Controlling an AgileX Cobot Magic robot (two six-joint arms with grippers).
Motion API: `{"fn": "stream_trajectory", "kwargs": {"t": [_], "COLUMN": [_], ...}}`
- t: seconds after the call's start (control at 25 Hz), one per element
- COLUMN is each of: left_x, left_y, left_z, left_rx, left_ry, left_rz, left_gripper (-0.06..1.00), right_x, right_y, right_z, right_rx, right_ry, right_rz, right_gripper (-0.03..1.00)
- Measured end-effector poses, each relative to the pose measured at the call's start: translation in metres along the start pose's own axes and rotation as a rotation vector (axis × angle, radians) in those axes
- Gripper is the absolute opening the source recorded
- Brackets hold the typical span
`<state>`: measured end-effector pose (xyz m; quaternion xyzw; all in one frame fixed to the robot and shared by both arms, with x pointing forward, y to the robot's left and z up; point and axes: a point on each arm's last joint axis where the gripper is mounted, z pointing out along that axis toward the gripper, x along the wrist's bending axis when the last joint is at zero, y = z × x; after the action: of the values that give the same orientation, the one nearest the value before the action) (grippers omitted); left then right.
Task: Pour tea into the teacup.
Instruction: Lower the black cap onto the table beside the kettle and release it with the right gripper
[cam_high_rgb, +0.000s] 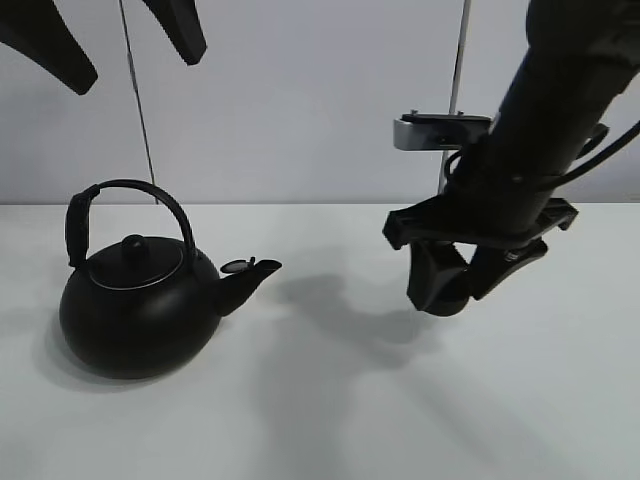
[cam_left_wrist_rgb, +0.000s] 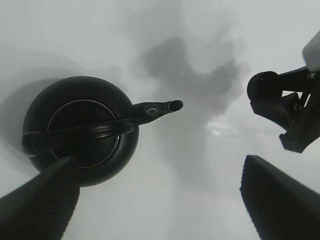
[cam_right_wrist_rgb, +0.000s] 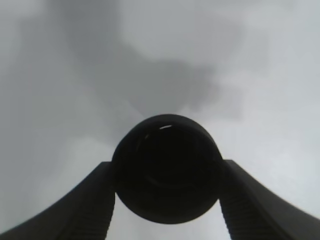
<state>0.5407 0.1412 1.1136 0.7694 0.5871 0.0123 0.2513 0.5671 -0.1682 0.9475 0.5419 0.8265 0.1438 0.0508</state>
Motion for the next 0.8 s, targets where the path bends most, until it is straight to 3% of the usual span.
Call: {"fn": "stream_trajectory", "kwargs": {"t": [0.32, 0.8], "left_x": [0.000, 0.000], "left_y": [0.000, 0.000], "left_z": [0.000, 0.000], "left_rx": [0.000, 0.000], "left_ry": [0.000, 0.000], "left_rz": [0.000, 0.000], "left_gripper": [0.63, 0.63], "right_x": [0.042, 0.043], "right_y": [0.004, 0.008], "right_z": [0.002, 0.026], "right_rx": [-0.053, -0.046], "right_ry": [0.025, 0.026], "right_rz": [-0.119, -0.109], "right_gripper": [0.41, 0.41]}}
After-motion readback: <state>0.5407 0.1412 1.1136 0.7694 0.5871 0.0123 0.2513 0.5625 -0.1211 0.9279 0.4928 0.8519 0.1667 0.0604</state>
